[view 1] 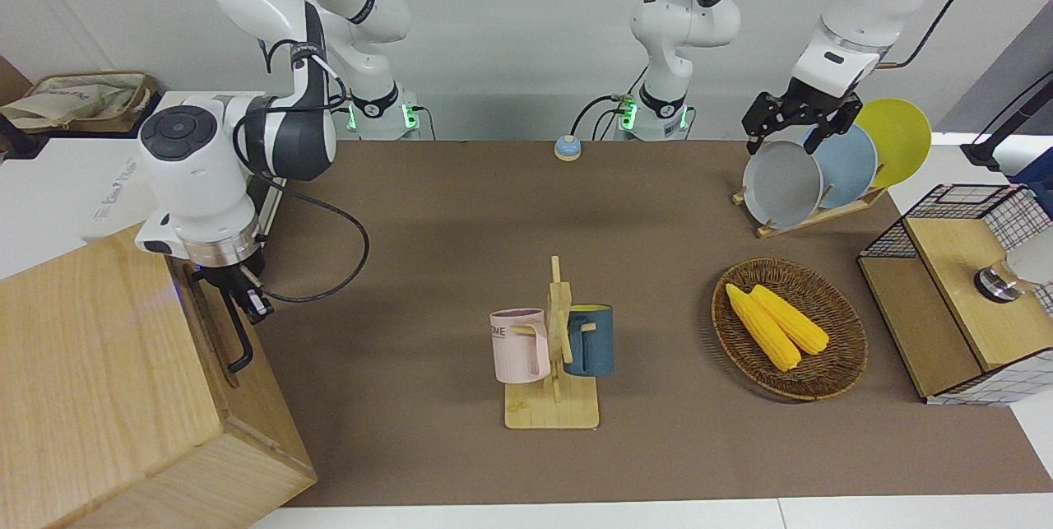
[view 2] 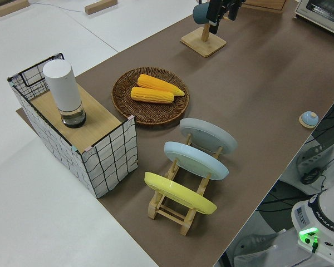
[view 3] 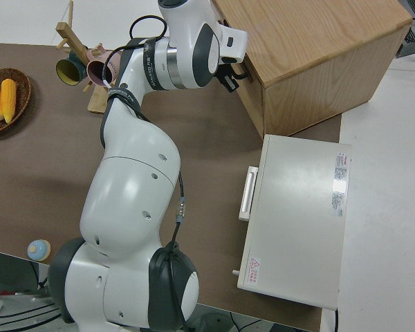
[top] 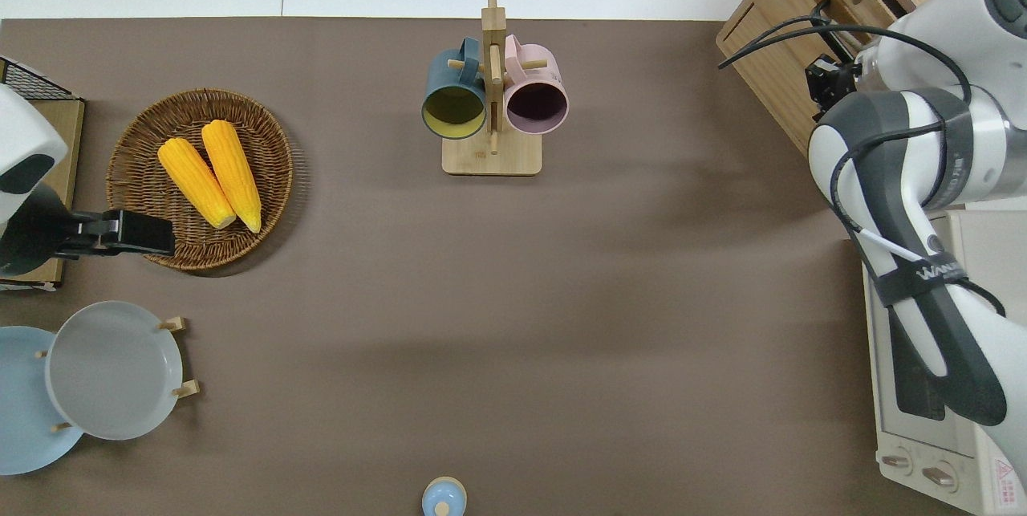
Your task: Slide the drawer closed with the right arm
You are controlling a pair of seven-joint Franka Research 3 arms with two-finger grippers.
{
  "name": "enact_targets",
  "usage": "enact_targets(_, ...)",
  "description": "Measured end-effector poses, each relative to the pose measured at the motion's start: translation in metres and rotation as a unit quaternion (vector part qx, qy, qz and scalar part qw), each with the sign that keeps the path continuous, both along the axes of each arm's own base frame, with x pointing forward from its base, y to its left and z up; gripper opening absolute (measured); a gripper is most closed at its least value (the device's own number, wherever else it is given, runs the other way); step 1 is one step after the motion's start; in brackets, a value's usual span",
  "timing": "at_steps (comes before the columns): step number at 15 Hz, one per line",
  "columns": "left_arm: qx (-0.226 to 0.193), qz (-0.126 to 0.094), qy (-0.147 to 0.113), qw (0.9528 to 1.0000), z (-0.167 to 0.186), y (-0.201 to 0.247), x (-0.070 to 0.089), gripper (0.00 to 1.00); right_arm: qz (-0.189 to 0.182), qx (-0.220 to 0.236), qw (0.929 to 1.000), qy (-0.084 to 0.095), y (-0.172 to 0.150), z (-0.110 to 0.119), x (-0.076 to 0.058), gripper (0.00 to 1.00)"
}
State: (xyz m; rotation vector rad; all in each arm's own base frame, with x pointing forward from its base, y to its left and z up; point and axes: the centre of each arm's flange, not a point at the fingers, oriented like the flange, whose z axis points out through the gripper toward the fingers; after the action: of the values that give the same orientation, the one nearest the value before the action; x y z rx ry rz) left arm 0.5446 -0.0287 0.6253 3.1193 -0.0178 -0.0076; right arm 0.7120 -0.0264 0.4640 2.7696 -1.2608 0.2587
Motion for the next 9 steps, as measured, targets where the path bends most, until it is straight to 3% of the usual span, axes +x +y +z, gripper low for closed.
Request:
enact_targets(6, 0.000, 0.000, 0.000, 1.0000, 0.0000, 0.0000, 0.0000, 1.00, 0.004, -0.001, 1.0000, 0.000, 0.0002, -0.0002, 0.0003, 0.01)
enact_targets(9, 0.000, 0.000, 0.000, 1.0000, 0.0000, 0.0000, 0.0000, 1.00, 0.010, -0.001, 0.9999, -0.013, 0.0059, 0.0096, 0.0022, 0.01)
